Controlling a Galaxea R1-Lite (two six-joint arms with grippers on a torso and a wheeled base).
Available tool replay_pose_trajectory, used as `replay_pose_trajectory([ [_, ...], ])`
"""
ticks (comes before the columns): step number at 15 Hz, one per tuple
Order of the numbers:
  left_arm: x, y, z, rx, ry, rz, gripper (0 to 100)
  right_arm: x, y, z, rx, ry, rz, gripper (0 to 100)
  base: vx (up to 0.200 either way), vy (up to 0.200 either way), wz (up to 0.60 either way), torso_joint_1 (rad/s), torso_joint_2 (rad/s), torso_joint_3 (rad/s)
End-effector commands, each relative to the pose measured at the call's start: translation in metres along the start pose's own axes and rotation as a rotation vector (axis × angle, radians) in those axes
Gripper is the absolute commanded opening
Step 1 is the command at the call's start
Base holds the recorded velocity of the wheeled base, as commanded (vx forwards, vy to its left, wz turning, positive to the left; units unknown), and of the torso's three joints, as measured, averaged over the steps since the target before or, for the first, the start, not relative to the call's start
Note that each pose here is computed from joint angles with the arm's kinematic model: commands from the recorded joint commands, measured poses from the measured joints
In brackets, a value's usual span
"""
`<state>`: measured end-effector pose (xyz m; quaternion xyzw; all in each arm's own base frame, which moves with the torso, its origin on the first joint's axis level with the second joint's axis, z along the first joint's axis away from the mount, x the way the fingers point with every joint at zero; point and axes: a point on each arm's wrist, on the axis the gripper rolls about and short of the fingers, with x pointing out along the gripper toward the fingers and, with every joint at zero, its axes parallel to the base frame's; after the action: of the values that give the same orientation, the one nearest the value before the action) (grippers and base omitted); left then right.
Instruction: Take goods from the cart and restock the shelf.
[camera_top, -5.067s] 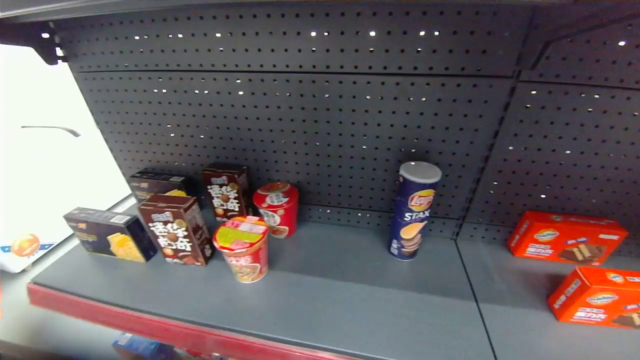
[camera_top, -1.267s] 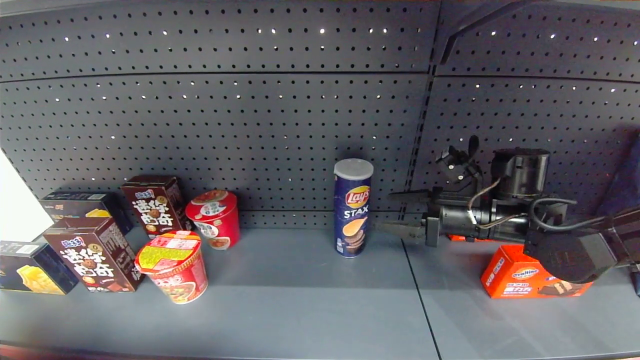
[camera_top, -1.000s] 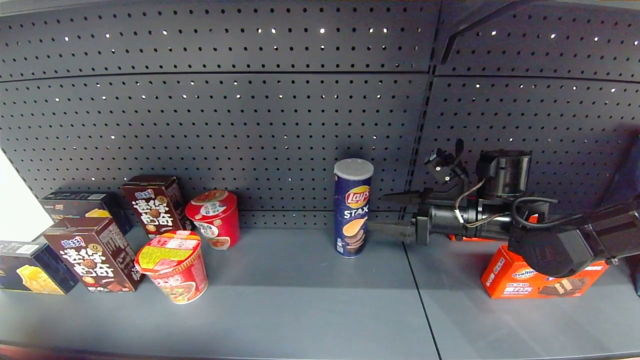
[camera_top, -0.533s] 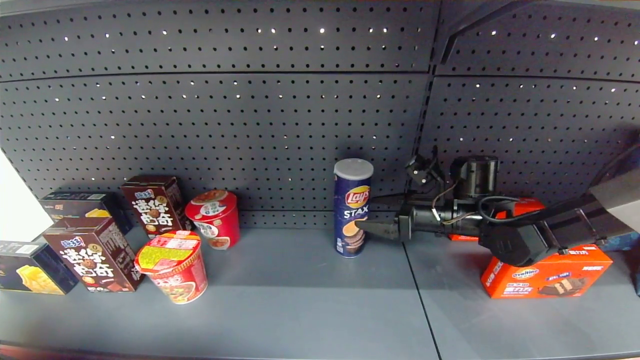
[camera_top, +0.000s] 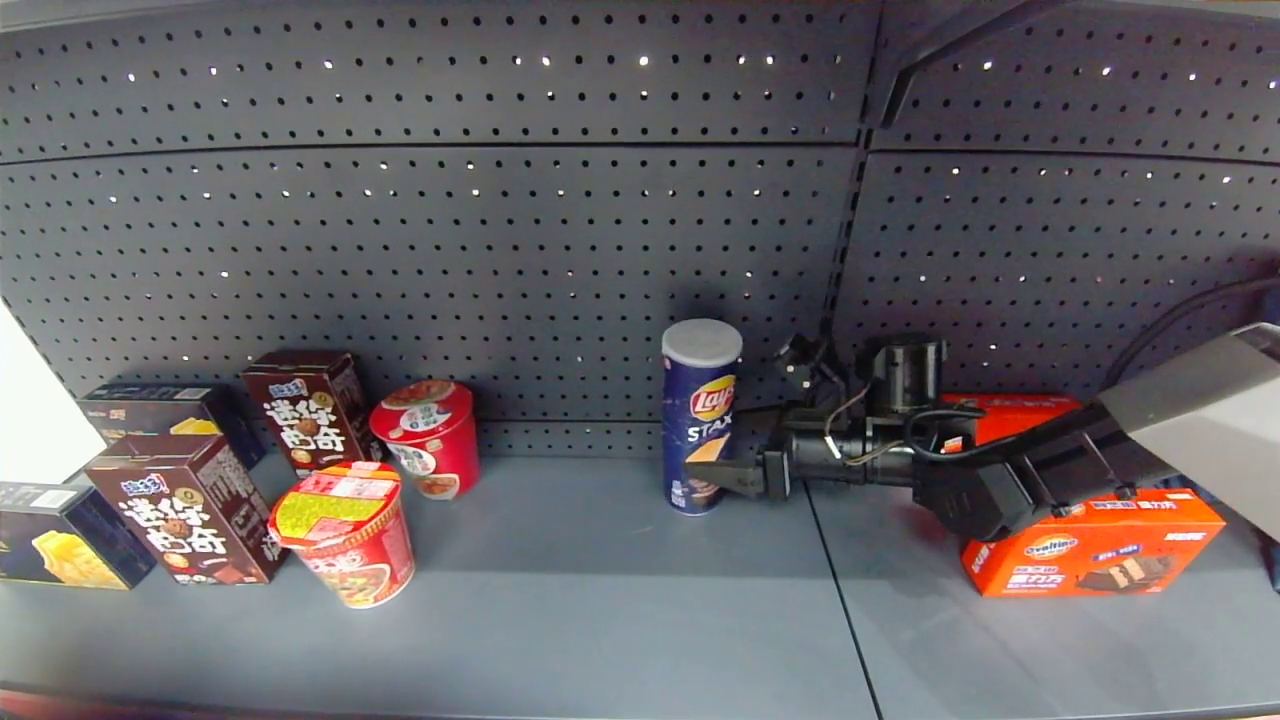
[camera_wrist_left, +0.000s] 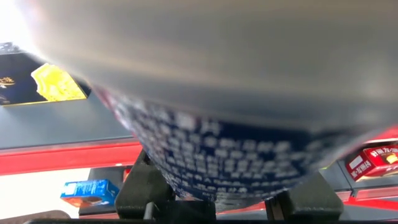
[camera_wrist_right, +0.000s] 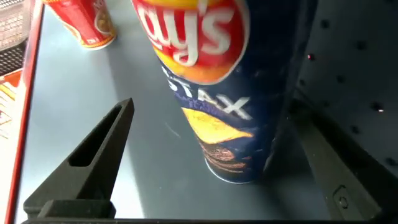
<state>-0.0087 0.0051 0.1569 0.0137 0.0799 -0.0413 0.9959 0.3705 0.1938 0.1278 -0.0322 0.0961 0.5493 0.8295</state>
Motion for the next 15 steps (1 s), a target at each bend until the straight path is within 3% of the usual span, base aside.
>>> replay_pose_trajectory([
  [1,0.000,0.000,0.000,-0.001,-0.003,0.002,0,0.013,-0.001,-0.008,0.005,0.013,0.003,100,0.000,0.000,0.00,0.000,0.00,0.000],
  [12,0.001,0.000,-0.005,0.002,0.018,0.003,0,0.040,-0.015,-0.029,0.013,0.026,-0.029,100,0.000,0.000,0.00,0.000,0.00,0.000],
  [13,0.001,0.000,-0.006,0.003,0.023,0.003,0,0.040,-0.015,-0.029,0.012,0.025,-0.031,0,0.000,0.000,0.00,0.000,0.00,0.000],
  [15,0.002,0.000,-0.008,0.003,0.027,0.005,0,0.038,-0.013,-0.024,0.009,0.027,-0.089,0,0.000,0.000,0.00,0.000,0.00,0.000],
])
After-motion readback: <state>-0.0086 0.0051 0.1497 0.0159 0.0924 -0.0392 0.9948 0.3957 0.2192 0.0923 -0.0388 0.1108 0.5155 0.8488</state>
